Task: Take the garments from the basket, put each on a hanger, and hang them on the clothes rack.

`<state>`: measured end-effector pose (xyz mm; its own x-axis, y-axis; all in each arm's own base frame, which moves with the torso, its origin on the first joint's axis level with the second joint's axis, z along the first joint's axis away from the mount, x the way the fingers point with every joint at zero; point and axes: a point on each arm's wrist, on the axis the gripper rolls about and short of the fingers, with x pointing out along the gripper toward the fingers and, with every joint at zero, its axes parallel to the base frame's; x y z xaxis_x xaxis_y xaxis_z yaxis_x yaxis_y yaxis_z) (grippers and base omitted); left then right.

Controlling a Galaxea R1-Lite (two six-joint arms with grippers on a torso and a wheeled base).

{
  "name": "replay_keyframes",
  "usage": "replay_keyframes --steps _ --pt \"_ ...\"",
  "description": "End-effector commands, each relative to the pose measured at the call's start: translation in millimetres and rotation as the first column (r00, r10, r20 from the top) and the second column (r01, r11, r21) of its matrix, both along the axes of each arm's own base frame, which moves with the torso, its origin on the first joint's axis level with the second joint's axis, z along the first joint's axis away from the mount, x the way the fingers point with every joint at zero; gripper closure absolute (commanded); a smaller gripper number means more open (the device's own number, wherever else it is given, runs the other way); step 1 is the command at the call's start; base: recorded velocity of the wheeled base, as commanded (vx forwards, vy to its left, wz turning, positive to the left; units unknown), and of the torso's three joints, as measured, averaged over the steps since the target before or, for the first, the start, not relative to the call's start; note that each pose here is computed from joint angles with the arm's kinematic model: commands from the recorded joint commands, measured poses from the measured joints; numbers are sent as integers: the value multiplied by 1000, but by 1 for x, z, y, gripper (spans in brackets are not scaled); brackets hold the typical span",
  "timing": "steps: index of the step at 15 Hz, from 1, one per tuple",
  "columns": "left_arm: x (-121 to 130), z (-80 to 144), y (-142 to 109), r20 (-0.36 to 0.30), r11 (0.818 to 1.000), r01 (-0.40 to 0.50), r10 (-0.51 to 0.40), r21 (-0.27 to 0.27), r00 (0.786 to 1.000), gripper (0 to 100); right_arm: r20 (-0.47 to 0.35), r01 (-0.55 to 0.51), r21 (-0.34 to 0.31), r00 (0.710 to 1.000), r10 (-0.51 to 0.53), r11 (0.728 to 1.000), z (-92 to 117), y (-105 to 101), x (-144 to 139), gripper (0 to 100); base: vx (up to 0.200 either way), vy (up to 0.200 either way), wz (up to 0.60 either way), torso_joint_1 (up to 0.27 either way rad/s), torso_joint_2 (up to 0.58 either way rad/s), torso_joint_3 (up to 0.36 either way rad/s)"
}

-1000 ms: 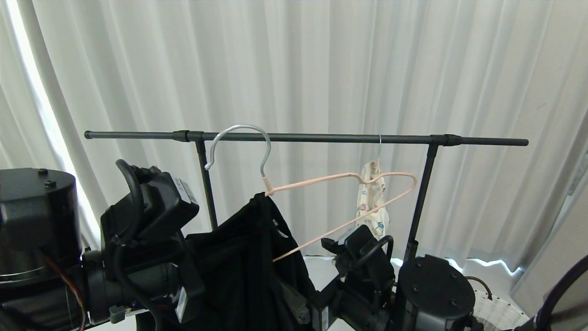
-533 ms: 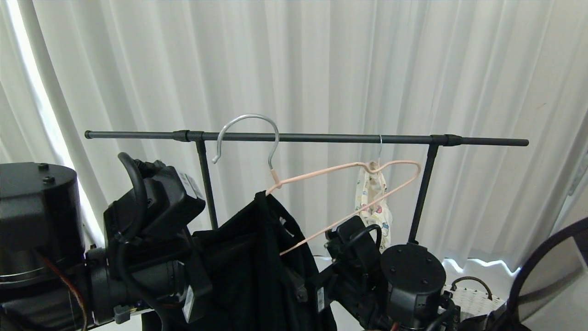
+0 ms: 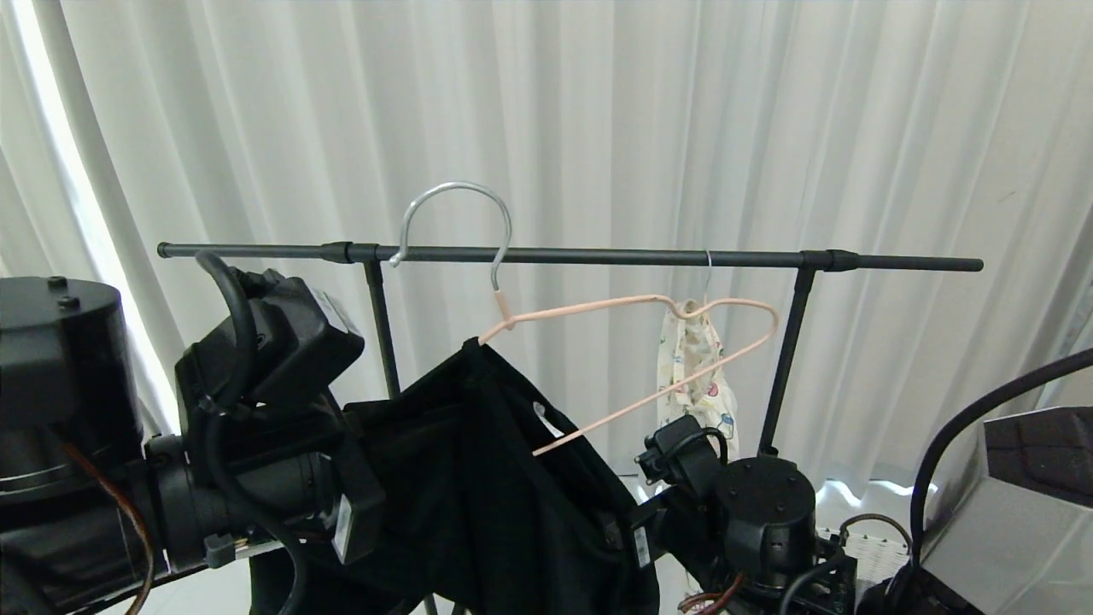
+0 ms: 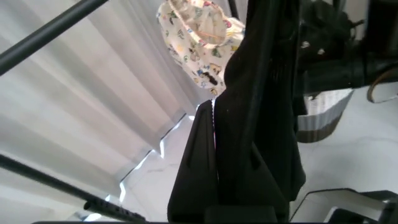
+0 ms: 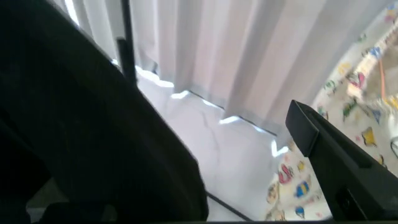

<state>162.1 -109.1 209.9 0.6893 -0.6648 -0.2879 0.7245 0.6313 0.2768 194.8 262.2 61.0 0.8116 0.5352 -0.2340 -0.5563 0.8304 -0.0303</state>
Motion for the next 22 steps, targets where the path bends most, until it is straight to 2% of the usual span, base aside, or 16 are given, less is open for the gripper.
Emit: replay_keyframes --steps 1,3,7,11,14,22 --pt "4 -3 9 -4 998 -56 56 12 998 100 -7 28 -36 1000 -29 999 -4 -14 2 0 0 0 0 0 0 0" --pt "5 -7 13 -12 997 -76 76 22 997 100 6 38 -42 999 -38 998 2 -23 3 0 0 0 0 0 0 0" --pt "-2 -29 17 -28 991 -71 74 112 997 100 28 33 1 999 -33 999 21 -35 -4 0 0 0 0 0 0 0" --pt "-6 -42 21 5 992 -83 83 92 997 100 25 82 2 996 -82 997 28 -61 -1 0 0 0 0 0 0 0" --pt "-12 -49 24 6 993 -82 82 90 997 100 31 120 14 992 -120 993 32 -76 12 0 0 0 0 0 0 0" --pt "-24 -60 30 -23 992 -75 78 106 997 100 46 156 8 987 -157 988 36 -94 25 0 0 0 0 0 0 0"
